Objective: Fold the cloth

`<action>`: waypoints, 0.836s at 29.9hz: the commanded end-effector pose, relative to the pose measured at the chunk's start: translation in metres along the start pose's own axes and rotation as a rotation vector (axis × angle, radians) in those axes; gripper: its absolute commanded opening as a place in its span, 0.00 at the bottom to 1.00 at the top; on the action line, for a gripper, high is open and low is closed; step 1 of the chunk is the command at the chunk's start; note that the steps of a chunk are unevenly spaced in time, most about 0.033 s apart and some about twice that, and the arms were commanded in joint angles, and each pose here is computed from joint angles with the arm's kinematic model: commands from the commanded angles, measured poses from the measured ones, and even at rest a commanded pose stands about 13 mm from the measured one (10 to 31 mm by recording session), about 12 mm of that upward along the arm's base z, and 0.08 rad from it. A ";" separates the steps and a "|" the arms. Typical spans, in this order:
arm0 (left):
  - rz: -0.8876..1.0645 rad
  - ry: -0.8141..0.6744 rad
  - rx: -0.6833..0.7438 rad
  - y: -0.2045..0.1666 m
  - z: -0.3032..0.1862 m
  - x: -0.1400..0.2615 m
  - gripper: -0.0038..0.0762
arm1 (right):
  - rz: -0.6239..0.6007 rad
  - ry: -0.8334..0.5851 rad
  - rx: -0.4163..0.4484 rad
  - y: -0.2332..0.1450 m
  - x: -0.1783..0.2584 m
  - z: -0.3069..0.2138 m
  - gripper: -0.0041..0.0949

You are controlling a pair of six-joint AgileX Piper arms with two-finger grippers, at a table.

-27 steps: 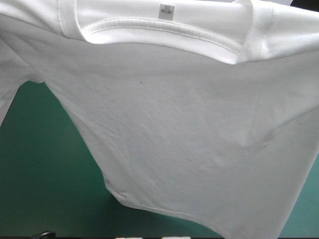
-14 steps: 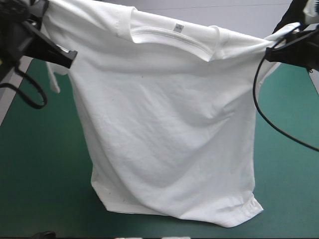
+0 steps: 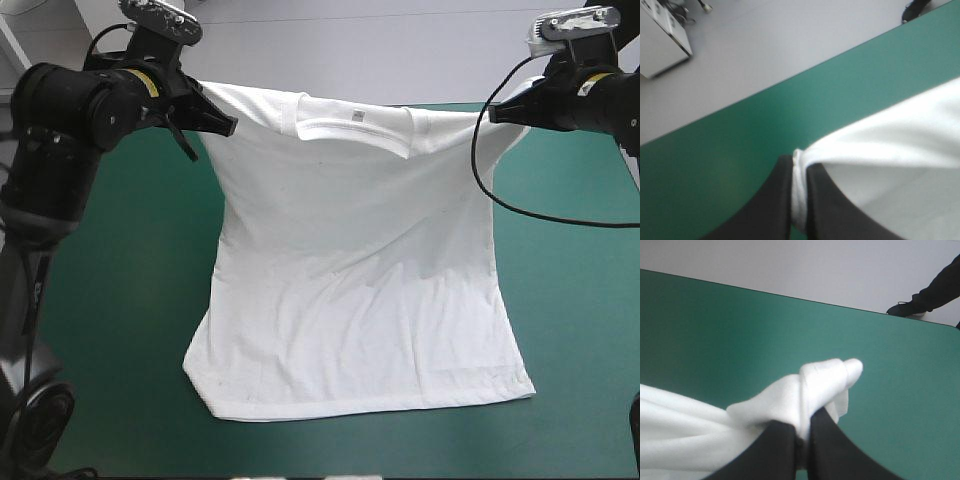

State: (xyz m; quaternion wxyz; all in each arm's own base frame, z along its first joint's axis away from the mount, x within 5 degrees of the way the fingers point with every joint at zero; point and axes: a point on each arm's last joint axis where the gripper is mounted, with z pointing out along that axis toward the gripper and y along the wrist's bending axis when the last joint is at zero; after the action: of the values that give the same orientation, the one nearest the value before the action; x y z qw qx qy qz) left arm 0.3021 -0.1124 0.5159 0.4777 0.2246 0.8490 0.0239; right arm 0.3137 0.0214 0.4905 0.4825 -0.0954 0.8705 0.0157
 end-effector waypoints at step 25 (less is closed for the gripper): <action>-0.193 0.024 0.157 0.008 0.275 0.066 0.02 | -0.020 0.156 -0.038 -0.014 0.054 0.241 0.03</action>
State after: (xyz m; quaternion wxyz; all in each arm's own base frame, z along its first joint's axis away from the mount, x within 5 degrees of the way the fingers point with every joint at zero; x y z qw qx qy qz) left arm 0.5011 -0.1301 0.2827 0.3834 0.1969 0.8997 -0.0692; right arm 0.4861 0.0303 0.2846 0.3451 -0.1161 0.9310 0.0244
